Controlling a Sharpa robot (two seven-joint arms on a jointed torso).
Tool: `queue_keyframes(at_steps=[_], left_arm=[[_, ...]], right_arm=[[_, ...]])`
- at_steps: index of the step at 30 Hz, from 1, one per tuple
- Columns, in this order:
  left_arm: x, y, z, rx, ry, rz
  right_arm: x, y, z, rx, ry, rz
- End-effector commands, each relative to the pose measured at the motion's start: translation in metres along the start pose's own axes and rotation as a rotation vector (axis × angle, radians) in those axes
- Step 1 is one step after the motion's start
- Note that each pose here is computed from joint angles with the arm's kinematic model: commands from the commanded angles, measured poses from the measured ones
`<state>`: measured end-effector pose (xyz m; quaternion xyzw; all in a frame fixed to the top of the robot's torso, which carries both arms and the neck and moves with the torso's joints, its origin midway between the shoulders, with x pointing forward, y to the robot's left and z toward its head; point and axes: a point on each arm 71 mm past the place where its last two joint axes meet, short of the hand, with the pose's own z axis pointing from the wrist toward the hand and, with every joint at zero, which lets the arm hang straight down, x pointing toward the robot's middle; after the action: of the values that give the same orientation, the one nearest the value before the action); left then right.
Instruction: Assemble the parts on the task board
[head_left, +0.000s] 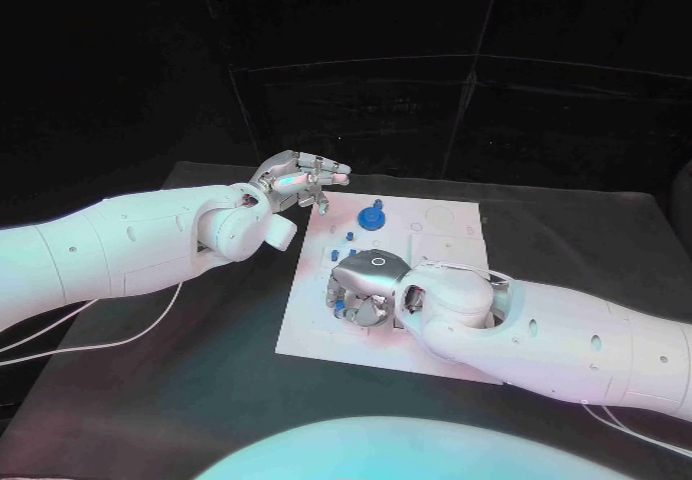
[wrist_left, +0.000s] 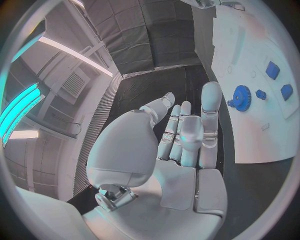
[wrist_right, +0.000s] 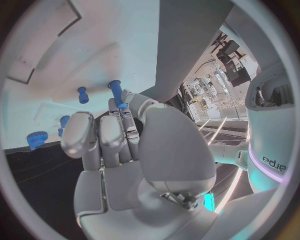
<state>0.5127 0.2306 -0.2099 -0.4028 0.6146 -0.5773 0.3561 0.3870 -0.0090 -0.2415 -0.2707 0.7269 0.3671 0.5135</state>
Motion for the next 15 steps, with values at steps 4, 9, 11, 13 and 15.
queue_keyframes(at_steps=[4,9,11,13,15], left_arm=[[0.0008,-0.0013,0.0,0.002,0.012,-0.008],[0.0009,-0.0012,0.0,0.001,0.013,-0.008],[0.0008,-0.0012,-0.0001,0.001,0.013,-0.008],[0.0007,-0.0011,-0.0001,0.0,0.013,-0.008],[0.0005,-0.0011,-0.0002,0.0,0.012,-0.008]], right_arm=[[0.0026,0.0016,-0.0001,-0.007,-0.002,-0.015],[0.0026,0.001,0.0004,-0.006,-0.006,-0.01],[0.0028,0.0009,0.0006,-0.007,-0.004,-0.006],[0.003,0.0006,0.0007,-0.007,-0.003,-0.002],[0.003,0.0003,0.0006,-0.007,-0.004,0.003]])
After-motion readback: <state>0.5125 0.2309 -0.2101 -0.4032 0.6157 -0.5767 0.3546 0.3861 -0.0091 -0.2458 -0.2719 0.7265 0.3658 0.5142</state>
